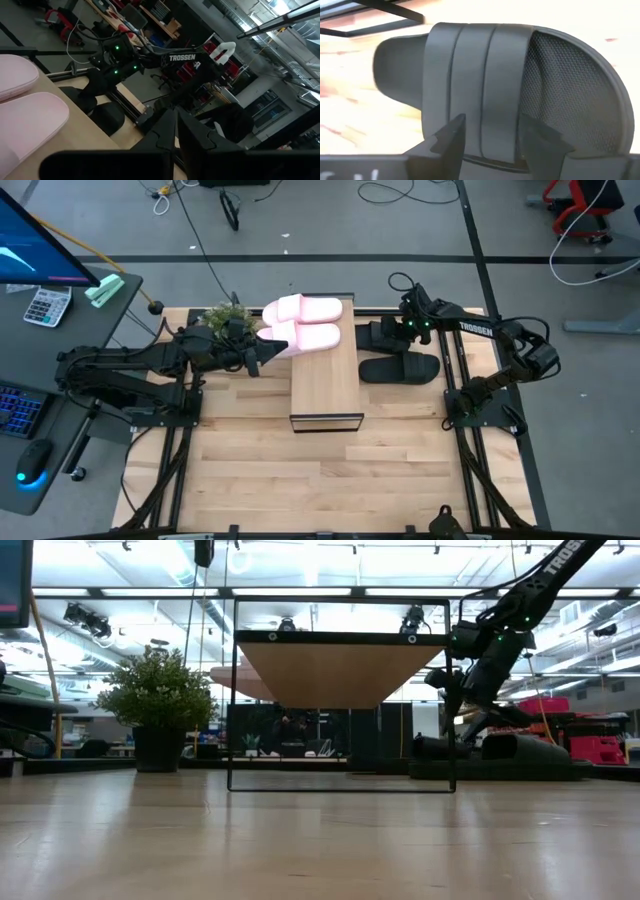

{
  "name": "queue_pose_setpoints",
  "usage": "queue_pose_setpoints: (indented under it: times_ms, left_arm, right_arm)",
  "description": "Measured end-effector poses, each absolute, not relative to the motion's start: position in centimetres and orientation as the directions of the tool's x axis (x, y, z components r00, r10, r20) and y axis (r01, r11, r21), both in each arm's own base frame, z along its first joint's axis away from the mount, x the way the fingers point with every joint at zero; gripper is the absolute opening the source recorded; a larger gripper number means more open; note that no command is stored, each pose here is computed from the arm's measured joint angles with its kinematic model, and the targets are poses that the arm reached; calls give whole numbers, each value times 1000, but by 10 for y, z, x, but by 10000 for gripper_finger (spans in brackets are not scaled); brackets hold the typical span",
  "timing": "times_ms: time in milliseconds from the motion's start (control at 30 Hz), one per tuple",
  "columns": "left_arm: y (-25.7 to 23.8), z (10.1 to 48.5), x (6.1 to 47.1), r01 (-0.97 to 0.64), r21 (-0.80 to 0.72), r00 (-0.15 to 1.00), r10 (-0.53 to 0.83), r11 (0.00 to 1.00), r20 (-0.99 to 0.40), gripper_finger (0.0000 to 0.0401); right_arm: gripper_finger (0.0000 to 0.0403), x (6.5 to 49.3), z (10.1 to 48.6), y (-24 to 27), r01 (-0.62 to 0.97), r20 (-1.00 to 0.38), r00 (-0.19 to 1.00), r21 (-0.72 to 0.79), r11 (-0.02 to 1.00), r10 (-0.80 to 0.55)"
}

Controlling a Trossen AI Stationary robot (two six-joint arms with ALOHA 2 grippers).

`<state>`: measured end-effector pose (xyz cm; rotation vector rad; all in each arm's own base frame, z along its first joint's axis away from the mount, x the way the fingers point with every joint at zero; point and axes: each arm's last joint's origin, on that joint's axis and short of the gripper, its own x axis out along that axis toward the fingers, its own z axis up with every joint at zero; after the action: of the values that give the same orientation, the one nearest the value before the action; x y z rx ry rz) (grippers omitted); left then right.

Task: Pick and place slides into the shelf
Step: Put the top black slipper on the shelf

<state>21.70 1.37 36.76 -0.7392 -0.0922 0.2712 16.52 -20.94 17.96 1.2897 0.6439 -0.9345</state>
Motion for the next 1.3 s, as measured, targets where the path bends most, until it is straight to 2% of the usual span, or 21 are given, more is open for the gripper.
queue_pose_setpoints:
  times_ms: [467,567,733,1000,1300]
  left_arm:
    - [14,367,217,-217,-676,961,276,705,-21,31]
    - [14,367,217,-217,-676,961,276,705,-21,25]
    - [14,367,217,-217,-676,961,276,705,-21,19]
    - [14,367,217,-217,-676,961,276,704,-20,25]
    - [14,367,217,-217,-674,961,276,706,-21,12]
  right_arm:
    - [122,168,182,-212,838,-810,543,538,89,-221]
    - [89,168,182,-212,839,-810,543,536,98,-221]
    - [10,168,182,-212,839,-809,544,530,124,-222]
    - [3,168,186,-210,849,-812,527,519,104,-249]
    - [2,161,218,-193,817,-757,572,559,138,-317]
